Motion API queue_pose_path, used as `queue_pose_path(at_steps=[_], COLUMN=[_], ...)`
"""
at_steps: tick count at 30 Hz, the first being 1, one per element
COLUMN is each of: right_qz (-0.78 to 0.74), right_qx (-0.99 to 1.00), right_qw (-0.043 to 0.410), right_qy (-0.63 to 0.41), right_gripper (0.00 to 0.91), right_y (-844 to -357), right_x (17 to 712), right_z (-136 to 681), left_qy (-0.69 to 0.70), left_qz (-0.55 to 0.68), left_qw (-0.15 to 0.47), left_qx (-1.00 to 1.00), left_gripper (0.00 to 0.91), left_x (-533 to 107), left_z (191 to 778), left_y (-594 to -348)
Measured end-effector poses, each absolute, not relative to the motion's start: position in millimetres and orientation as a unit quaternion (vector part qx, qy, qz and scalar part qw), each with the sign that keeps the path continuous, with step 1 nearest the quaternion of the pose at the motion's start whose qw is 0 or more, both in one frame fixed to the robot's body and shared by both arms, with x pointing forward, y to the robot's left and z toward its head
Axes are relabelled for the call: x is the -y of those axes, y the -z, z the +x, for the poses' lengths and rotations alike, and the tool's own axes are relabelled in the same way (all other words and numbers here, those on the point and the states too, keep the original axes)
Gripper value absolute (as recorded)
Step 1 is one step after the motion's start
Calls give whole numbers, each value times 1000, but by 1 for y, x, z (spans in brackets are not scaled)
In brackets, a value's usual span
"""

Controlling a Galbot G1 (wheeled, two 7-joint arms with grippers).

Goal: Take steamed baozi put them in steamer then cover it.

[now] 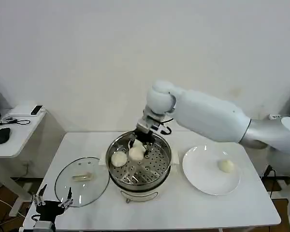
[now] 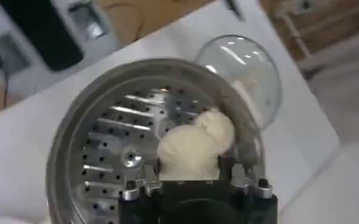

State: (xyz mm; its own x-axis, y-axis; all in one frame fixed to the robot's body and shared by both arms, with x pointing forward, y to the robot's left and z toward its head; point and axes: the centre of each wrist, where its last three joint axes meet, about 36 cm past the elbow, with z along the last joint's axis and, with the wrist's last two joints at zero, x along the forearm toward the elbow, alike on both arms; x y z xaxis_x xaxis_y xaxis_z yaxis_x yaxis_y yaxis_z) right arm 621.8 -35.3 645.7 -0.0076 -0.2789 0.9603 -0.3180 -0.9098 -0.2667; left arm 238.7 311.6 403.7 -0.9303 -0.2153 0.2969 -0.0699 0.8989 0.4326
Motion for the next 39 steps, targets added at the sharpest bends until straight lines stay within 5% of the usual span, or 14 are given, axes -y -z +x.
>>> queue_pose_path(at_steps=[13,39], right_qz=[695,703], right_qx=[128,84], right_qw=[-53,-80], right_qy=[-706,-701], right_gripper=[645,645], right_y=[-612,-598], right_x=[9,1], right_z=[593,569], left_qy=[214,217], left_qz=[75,71], left_qw=[177,181], left_qx=[958,957], left_gripper=[907,907], left_x=[-313,-316], left_z=[240,242], left_y=[-398,-395])
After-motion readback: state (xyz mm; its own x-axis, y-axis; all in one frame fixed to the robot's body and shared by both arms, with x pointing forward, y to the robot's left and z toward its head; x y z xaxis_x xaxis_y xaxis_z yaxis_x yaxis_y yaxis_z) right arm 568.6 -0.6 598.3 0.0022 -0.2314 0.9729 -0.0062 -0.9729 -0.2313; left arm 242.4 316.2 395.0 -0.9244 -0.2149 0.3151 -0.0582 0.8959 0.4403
